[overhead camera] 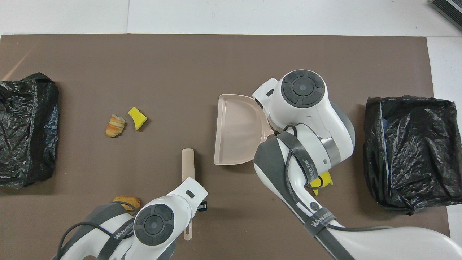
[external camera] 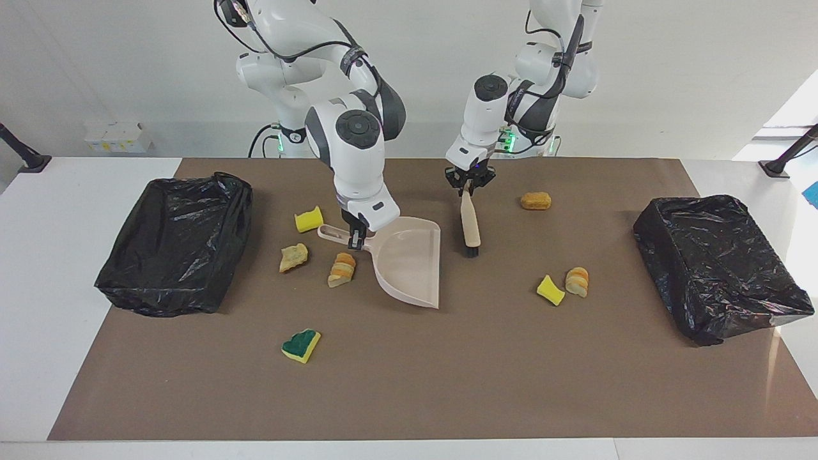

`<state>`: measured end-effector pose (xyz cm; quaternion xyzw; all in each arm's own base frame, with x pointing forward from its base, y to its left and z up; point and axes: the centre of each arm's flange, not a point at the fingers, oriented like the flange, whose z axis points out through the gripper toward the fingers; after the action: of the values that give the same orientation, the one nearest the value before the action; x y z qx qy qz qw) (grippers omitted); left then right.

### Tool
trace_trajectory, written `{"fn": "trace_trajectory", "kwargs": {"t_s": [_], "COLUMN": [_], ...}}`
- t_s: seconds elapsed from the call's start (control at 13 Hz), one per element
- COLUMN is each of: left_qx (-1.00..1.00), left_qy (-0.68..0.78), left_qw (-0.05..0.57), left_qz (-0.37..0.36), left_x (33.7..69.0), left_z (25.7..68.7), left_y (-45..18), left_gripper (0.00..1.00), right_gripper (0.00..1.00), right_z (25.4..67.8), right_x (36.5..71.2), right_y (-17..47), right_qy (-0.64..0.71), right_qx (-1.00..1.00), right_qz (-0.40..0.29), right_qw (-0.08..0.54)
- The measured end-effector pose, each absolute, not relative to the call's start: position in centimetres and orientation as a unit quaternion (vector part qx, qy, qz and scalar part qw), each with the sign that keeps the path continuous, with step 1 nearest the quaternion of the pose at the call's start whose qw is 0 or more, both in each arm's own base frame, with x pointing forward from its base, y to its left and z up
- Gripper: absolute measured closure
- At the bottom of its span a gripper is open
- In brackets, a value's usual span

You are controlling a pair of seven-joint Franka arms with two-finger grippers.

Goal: Sweep and dump trash in bin

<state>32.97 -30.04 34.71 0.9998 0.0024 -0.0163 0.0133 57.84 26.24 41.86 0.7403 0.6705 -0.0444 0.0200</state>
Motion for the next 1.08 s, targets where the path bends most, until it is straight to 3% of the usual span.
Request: {"fn": "trace_trajectory", "kwargs": {"t_s": [0.46, 0.69, 1.08], "left_qx": [0.997, 0.998, 1.000], "left_qy": [0.077, 0.066, 0.025], "left_qw": [0.011, 0.010, 0.011], "left_qz": [0.000, 0.003, 0.016], "left_x": [40.9, 44.5, 50.3], "left_z": [39.7, 39.8, 40.4], "left_y": [-22.8, -17.1, -8.7], "left_gripper": [0.74, 0.74, 0.74], "right_gripper": [0.67, 0.67, 0.67], "right_z": [40.3, 38.5, 36.9], "right_x": [57.3, 57.2, 60.0], "right_y": [29.1, 32.1, 33.2], "right_qy": [0.690, 0.691, 0.680], "right_qx": [0.723, 0.722, 0.732], "right_qz": [-0.031, -0.028, -0.021], "right_qw": [0.020, 0.016, 0.010]}}
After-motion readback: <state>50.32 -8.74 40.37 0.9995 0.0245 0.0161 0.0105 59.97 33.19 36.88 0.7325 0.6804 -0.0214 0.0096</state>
